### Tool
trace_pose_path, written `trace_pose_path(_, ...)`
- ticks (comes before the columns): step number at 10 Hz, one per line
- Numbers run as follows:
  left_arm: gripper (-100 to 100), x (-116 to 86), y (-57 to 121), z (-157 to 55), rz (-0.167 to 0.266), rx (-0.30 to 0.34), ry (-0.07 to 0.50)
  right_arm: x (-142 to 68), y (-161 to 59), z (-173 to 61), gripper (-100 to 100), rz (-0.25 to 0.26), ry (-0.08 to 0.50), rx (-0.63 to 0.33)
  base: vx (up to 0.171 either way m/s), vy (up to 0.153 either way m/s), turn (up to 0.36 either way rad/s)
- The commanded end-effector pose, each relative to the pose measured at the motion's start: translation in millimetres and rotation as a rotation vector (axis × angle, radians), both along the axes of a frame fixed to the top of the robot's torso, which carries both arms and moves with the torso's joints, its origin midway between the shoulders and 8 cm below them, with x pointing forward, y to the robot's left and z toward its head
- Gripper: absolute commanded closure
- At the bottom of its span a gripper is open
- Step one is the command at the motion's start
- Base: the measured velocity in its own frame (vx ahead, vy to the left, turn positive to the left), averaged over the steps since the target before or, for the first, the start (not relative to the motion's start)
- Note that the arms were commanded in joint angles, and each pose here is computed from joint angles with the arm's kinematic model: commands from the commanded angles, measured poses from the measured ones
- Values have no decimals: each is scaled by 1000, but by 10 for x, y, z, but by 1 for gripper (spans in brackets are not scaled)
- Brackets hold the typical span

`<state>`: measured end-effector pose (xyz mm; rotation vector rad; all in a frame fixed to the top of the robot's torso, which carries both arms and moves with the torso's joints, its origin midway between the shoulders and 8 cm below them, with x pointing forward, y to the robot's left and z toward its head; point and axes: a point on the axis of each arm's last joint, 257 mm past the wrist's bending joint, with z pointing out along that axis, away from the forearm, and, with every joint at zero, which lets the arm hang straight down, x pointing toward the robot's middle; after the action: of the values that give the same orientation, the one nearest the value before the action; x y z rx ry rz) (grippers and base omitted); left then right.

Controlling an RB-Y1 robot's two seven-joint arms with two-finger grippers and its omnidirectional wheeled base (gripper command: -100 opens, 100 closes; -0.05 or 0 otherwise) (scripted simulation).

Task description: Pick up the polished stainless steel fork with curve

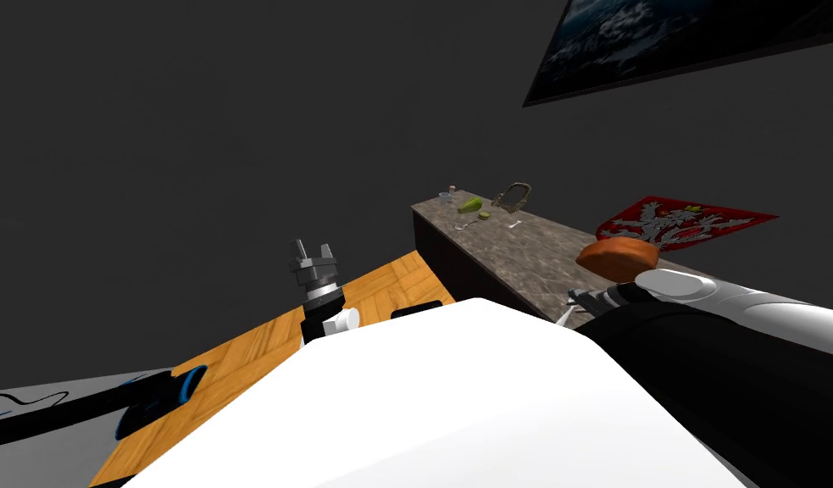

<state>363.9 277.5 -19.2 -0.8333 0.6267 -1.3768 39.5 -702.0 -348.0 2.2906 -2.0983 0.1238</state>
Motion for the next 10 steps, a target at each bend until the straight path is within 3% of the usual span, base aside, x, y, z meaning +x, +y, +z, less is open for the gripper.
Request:
trace_pose_path(1, 0, 0, 0, 0, 0, 0, 0, 0, 0, 0, 100, 0, 0, 0, 0, 0, 0)
trace_pose_path(3, 0, 0, 0, 0, 0, 0, 0, 9, -2, 3, 100, 1, -2, -1, 0, 0, 0)
trace_pose_path(4, 0, 0, 0, 0, 0, 0, 0, 9, -2, 3, 0, 1, -2, -1, 0, 0, 0)
trace_pose_path(5, 0, 0, 0, 0, 0, 0, 0, 31, 10, 31, 100, 18, 0, 1, 64, 6, -212)
trace_pose_path(8, 0, -1, 1, -1, 0, 0, 0, 148, 12, 181, 100, 93, 4, 4, 142, 6, -263)
trace_pose_path(9, 0, -1, 1, -1, 0, 0, 0, 118, -5, 141, 100, 71, 2, 2, 76, 9, -62)
trace_pose_path(10, 0, 0, 0, 0, 0, 0, 0, 115, -5, 148, 0, 76, 5, 3, 11, 3, 13)
